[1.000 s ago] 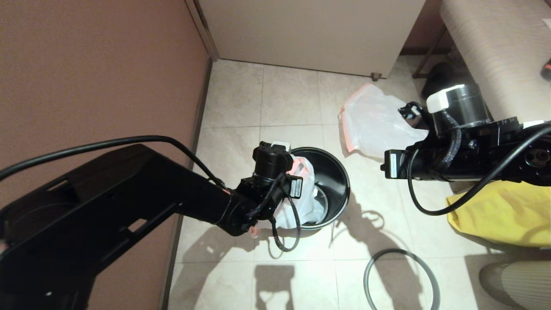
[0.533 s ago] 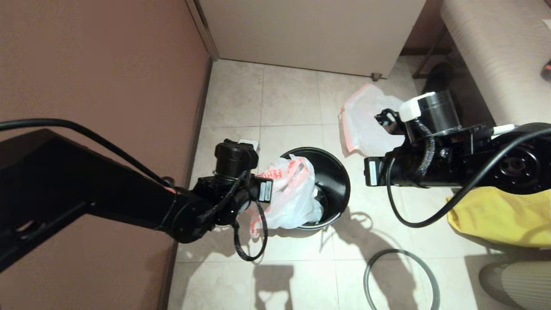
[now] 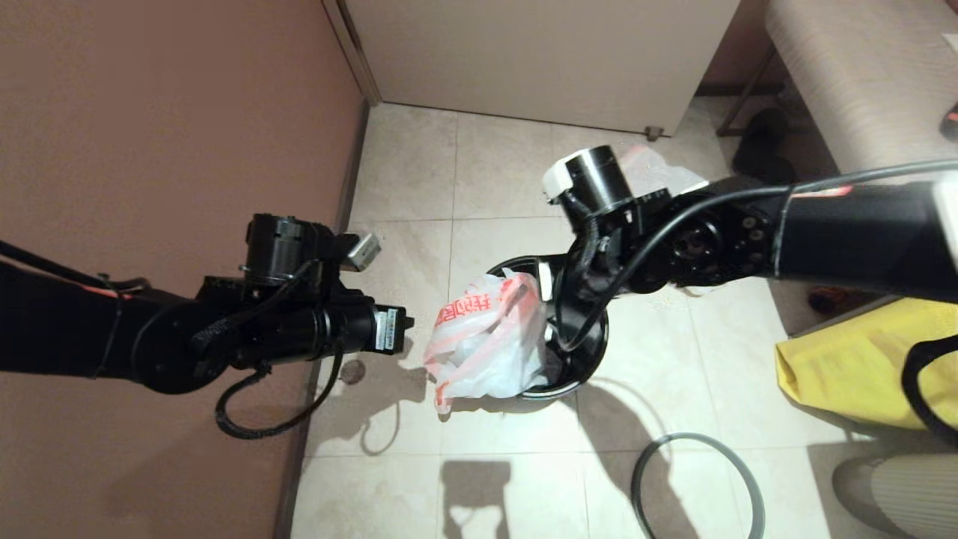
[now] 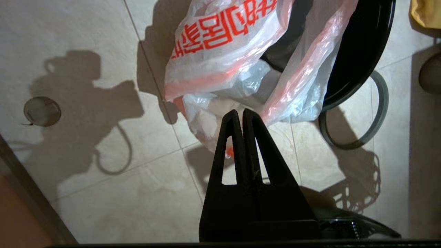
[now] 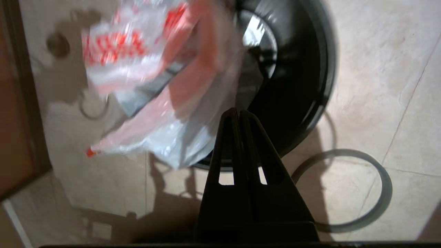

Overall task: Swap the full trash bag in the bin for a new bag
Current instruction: Put the new garbage bag on the trash can

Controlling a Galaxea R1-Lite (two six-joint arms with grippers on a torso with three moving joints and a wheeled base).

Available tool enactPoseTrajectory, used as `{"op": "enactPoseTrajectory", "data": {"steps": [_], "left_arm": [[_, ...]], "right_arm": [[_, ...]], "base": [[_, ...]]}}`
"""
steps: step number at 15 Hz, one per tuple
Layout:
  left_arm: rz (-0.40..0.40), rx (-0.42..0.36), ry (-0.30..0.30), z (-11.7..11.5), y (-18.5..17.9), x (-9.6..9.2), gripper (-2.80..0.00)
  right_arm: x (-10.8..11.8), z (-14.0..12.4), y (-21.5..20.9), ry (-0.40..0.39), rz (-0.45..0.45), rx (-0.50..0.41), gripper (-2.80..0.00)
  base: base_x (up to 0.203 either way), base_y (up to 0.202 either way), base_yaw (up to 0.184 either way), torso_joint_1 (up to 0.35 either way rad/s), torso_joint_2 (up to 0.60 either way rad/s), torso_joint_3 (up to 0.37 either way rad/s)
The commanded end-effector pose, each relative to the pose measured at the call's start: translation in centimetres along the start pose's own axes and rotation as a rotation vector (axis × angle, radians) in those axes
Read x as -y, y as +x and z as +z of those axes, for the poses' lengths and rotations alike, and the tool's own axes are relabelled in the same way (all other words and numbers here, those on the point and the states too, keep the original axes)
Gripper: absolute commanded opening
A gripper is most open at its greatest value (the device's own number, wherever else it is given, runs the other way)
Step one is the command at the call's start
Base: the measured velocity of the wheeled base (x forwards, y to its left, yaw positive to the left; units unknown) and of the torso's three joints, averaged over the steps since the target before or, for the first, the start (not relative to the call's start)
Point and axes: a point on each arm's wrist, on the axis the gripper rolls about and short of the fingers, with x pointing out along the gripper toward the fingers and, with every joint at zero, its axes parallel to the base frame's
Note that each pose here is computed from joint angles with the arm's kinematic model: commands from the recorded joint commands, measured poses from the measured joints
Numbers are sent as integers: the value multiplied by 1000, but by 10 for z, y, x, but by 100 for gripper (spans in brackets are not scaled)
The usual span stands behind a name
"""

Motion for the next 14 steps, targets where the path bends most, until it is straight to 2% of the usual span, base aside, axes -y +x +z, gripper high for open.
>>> {"op": "enactPoseTrajectory", "data": {"steps": [1, 3, 4, 7, 10, 14], "left_arm": [[17, -11, 2, -2, 2, -13, -280], [28, -33, -3, -7, 10, -21, -280], [25, -23, -10, -5, 7, -25, -280], [13, -8, -18, -3, 2, -30, -280], [15, -5, -18, -2, 1, -31, -280], [9, 28, -7, 1, -10, -26, -280]], "right_arm": [[-32, -33, 29, -93, -21, -84, -280], [-42, -37, 40, -138, -1, -46, -280], [-47, -39, 43, -171, 14, -25, 0], [-53, -39, 54, -218, 29, 32, 0], [-56, -46, 61, -248, 19, 24, 0], [-58, -55, 79, -316, -62, 42, 0]], "base": [[0, 0, 0, 0, 0, 0], [0, 0, 0, 0, 0, 0], [0, 0, 0, 0, 0, 0], [0, 0, 0, 0, 0, 0], [0, 0, 0, 0, 0, 0], [0, 0, 0, 0, 0, 0]]}}
